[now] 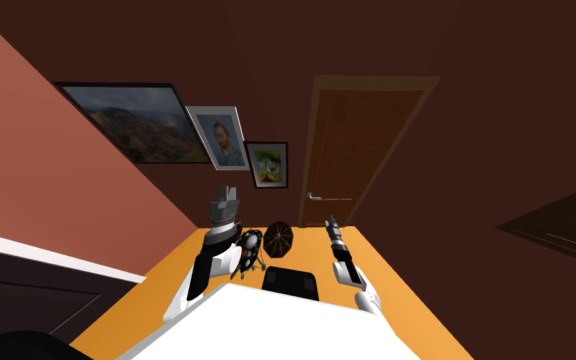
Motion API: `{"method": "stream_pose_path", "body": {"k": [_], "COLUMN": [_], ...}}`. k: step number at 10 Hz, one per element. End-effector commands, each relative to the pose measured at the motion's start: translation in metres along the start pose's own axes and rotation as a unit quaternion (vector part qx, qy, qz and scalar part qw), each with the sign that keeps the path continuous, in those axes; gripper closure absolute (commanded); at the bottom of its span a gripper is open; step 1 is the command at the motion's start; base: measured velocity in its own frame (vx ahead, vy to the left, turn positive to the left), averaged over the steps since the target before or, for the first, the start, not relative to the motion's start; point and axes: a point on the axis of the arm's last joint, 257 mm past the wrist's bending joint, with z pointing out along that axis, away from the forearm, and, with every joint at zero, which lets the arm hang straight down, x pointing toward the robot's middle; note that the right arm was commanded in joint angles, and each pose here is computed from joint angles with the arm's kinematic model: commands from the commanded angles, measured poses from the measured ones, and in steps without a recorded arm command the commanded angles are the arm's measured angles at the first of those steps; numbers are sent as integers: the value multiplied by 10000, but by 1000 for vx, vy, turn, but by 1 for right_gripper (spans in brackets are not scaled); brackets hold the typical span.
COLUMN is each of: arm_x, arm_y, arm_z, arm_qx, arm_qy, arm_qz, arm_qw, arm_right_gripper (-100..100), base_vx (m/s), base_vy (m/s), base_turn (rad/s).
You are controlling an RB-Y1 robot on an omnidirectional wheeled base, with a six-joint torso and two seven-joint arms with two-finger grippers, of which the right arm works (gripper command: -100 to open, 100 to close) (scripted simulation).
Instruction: Pull the door open
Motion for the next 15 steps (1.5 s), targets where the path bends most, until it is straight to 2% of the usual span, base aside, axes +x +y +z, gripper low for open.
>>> {"method": "stream_pose_path", "body": {"k": [1,4,7,11,15], "arm_x": [-19,-76,-104,-204,-318], "arm_y": [-79,-251,-322,-514,-701], "arm_z": [9,-24,-37,-63,-127], "arm_qx": [56,219,285,465,676], "arm_qy": [7,-7,-14,-37,-88], "arm_qz": [21,35,40,57,53], "arm_qw": [10000,9998,9996,9989,9977], "arm_right_gripper": [-100,-100,-100,-100,-100], "base_vx": [92,75,42,77,95], "base_vy": [-10,-17,-7,-19,-34], "base_turn": [111,79,45,89,84]}}
